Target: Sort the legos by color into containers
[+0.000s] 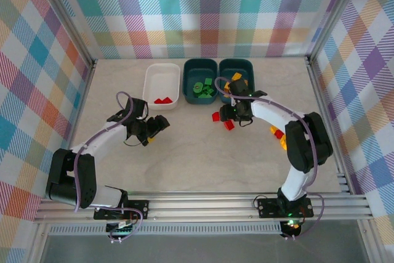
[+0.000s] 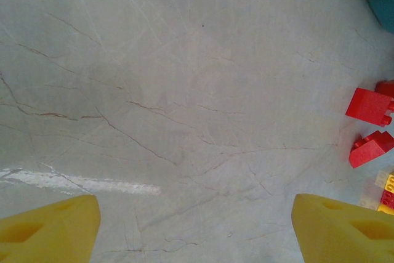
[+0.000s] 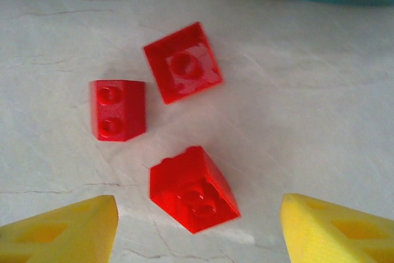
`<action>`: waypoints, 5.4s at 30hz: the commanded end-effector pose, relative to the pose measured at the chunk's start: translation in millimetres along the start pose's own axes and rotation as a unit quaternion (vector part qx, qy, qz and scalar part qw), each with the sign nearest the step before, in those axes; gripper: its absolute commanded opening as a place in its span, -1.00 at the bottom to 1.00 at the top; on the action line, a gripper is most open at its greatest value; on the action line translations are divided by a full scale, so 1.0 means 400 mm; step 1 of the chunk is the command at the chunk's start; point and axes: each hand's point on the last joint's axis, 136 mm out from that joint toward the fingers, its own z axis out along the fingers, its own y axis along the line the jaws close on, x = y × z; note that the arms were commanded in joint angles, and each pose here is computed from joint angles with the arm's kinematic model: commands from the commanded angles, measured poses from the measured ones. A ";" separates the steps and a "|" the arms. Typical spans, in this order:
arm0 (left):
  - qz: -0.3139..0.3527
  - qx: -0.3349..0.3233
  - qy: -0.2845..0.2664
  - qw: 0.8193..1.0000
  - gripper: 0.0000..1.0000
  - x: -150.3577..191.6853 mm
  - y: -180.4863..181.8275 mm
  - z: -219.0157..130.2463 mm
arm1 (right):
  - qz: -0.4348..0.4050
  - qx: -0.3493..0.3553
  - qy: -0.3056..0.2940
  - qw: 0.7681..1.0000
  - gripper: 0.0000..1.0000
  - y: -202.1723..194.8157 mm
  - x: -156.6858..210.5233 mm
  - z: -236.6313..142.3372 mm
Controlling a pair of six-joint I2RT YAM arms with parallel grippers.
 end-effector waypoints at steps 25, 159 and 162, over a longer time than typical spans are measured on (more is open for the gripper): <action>-0.078 -0.069 -0.092 0.990 0.63 -0.074 0.091 -0.117 | -0.063 -0.019 -0.029 0.997 -0.46 0.101 -0.025 -0.078; 0.020 -0.082 -0.030 0.996 0.71 0.060 0.035 -0.048 | -0.034 0.041 -0.111 0.992 0.70 0.079 -0.050 0.001; 0.016 -0.086 -0.005 0.996 0.71 0.090 0.047 -0.005 | -0.021 0.040 -0.100 0.994 0.72 0.055 -0.047 0.022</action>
